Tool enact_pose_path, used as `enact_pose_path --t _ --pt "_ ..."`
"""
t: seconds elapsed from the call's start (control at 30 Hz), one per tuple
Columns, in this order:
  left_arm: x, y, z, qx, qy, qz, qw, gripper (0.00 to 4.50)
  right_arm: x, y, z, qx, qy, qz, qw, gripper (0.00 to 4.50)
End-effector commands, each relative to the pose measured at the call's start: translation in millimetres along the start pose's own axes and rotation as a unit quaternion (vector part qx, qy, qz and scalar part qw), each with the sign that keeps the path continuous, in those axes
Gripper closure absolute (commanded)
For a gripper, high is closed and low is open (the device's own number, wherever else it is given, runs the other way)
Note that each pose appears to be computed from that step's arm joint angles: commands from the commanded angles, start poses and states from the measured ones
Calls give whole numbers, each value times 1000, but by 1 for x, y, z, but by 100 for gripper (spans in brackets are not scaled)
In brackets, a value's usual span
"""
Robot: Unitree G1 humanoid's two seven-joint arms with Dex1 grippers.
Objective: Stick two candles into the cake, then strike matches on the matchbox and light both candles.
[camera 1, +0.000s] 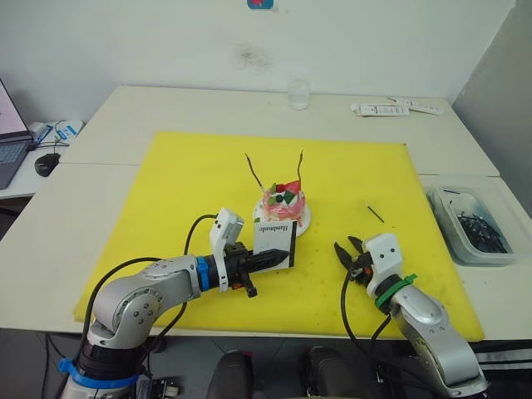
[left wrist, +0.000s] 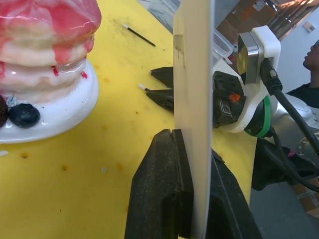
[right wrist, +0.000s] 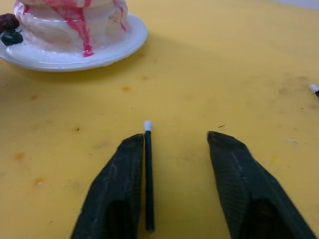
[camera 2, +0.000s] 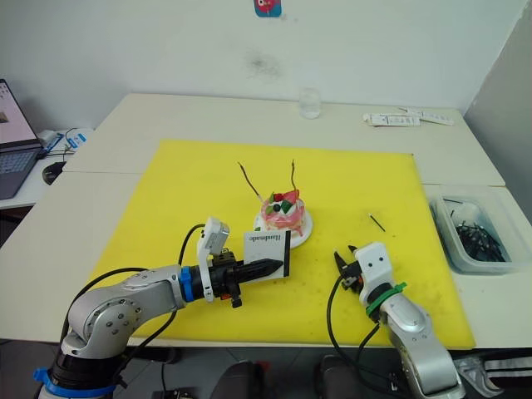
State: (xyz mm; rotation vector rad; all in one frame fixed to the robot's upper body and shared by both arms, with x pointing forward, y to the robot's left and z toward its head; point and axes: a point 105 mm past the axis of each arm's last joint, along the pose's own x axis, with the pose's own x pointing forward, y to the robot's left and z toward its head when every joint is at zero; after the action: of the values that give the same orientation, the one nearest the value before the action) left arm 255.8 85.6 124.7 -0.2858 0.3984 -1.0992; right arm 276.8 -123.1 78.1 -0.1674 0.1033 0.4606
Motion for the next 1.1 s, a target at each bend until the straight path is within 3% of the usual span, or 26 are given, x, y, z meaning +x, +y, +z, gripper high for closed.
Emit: enact_pose_path --t 0.03,0.5,0.6,0.73,1.1 --pt "0 -8 7 22 -13 -13 1000 450 -1 2 -3 1 -3 6 1000 249" --pt "1 -8 8 26 -12 -13 999 450 1 8 -10 -10 27 28 999 249" --pt "1 -8 8 27 -12 -13 999 450 3 9 -11 -11 43 27 999 308" --pt "1 -8 9 27 -11 -13 999 450 4 12 -6 -11 40 33 999 447" --pt "3 -9 10 23 -14 -12 1000 450 -1 13 3 -4 24 37 999 447"
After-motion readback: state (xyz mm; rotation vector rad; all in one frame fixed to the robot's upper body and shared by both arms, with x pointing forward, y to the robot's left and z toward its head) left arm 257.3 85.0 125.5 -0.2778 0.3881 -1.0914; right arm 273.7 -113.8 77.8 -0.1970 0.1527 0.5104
